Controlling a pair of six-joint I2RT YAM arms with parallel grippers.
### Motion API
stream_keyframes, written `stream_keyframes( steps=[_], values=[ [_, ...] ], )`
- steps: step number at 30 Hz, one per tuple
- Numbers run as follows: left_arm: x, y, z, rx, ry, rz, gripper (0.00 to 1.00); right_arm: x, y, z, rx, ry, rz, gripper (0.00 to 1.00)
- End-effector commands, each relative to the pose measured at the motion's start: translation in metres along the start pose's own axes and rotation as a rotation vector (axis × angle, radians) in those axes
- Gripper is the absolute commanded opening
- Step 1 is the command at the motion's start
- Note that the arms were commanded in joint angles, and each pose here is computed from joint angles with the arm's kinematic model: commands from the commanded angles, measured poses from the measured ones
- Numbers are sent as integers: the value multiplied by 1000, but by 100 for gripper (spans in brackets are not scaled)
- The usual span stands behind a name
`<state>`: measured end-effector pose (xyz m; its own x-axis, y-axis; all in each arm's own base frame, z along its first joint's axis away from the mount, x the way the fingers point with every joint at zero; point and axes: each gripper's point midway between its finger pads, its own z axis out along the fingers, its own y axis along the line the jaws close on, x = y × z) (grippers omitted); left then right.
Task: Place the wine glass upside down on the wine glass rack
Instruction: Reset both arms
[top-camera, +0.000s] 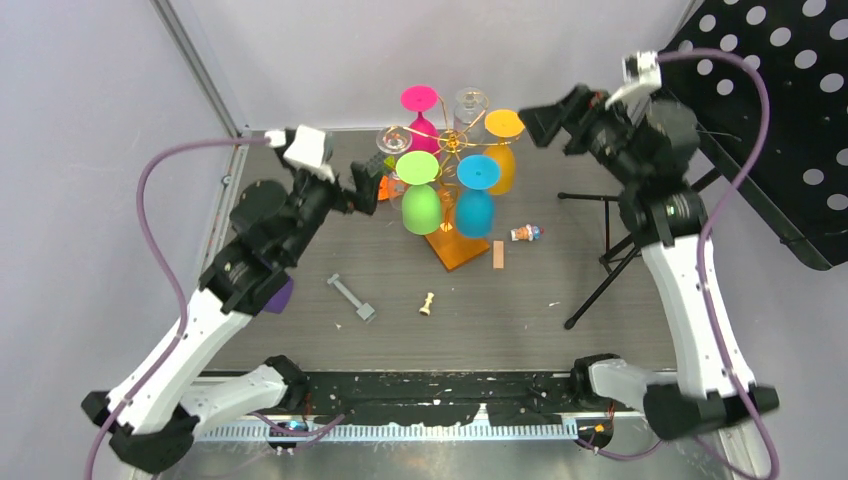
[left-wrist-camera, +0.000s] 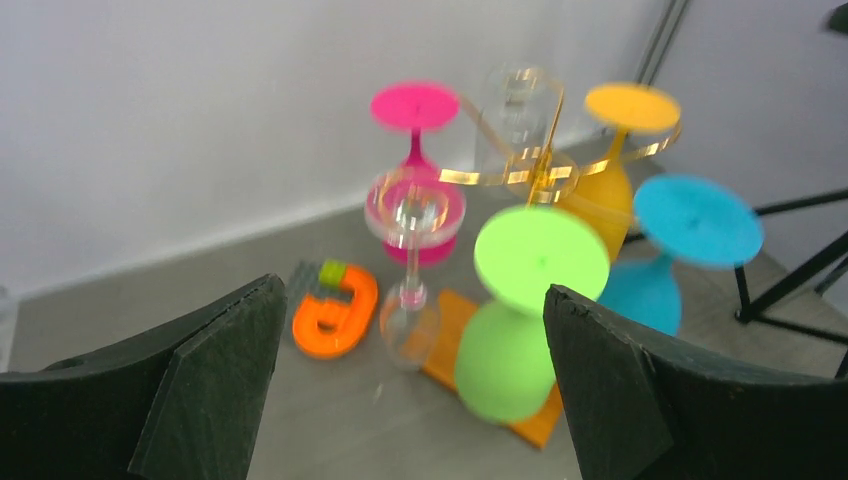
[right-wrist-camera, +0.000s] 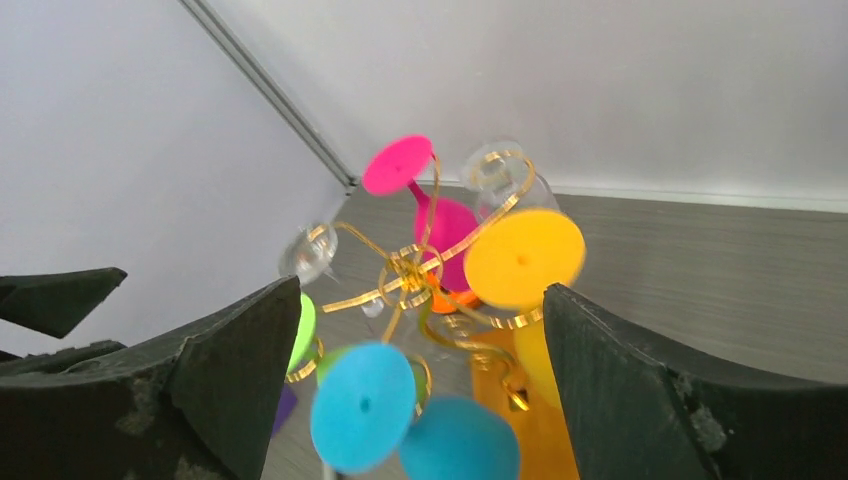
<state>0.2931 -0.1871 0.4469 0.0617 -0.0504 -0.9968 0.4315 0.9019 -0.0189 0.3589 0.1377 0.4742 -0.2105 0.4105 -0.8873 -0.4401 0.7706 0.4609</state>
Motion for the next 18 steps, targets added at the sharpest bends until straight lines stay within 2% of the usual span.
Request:
stream_keyframes(
  steps=[1,2,7,12,18],
  values=[
    [48,19,-29,-95,35,-101,100,-4,-14,-45,92,-156,-184,96],
    [57,22,-36,-103,42,-117,100,11,-30,-49,147,-142,-184,96],
    [113,34,-66,-172,152,-174,100,38,-47,-100,244,-169,-247,95],
    [170,62,-96,-346,278,-187,100,94,-71,-128,285,-122,-265,95],
    [198,73,-117,-390,299,-176,100,154,-100,-140,312,-54,-264,95]
  ],
)
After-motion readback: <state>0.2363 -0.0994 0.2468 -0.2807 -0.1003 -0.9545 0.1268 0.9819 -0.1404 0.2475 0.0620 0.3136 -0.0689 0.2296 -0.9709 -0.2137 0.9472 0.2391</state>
